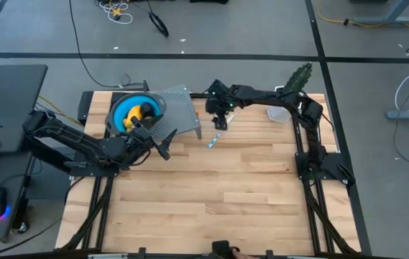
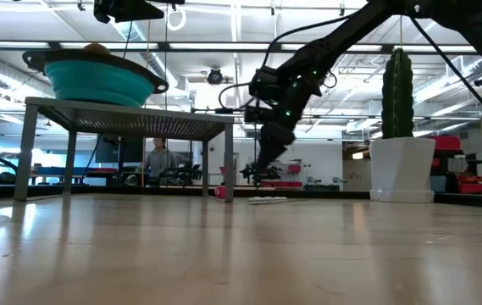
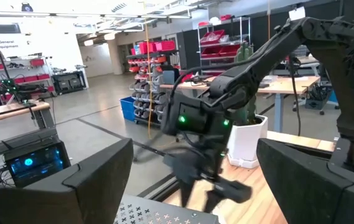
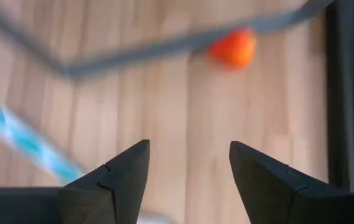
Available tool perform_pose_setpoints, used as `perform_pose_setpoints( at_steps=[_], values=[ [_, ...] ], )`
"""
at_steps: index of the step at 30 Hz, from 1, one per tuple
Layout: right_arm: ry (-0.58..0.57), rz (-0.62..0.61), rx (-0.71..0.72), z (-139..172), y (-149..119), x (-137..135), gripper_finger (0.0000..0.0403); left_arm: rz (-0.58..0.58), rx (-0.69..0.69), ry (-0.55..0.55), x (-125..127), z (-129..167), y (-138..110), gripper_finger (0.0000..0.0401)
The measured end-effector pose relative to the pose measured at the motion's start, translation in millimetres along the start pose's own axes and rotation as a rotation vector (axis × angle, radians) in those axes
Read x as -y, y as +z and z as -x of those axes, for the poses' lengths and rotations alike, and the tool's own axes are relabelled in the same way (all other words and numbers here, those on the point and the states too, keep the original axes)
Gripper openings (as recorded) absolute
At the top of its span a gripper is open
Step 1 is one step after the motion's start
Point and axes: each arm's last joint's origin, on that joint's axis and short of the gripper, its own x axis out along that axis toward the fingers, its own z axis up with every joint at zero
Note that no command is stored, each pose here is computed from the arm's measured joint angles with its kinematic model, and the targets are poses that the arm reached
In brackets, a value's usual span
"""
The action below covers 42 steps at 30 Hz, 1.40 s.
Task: Pick & Place Fruit
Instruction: Adjust the shelf
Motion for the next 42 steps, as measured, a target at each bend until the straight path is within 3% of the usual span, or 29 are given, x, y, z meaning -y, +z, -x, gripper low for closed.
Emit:
perform_pose_setpoints(
  at_steps=[5,7,10,13,16,22,29,42],
  values=[
    [-0.026,0.033,-0.212,3,-12,-11,0.0230,-0.010,0.000,0.000,0,0,0,0.0350],
    [-0.021,0.034,-0.220,6,-12,-13,0.0230,-0.010,0.000,0.000,0,0,0,0.0350],
    [-0.026,0.040,-0.142,6,-5,-11,0.0230,-0.009,0.000,-0.001,0,0,0,0.0350],
    [-0.102,0.066,-0.065,6,0,0,0.0230,-0.007,0.000,-0.001,0,0,0,0.0350],
    [-0.152,0.089,-0.069,6,-5,11,0.0230,-0.007,0.000,-0.001,0,0,0,0.0350],
    [-0.062,0.018,0.014,11,-16,29,0.0230,-0.038,0.000,0.000,0,0,0,0.0350],
    [-0.035,-0.115,0.261,17,-19,62,0.0230,-0.017,0.000,0.000,0,0,0,0.0350],
    [-0.016,-0.045,0.315,-16,-4,49,0.0230,-0.017,0.000,0.002,0,0,0,0.0350]
  ],
)
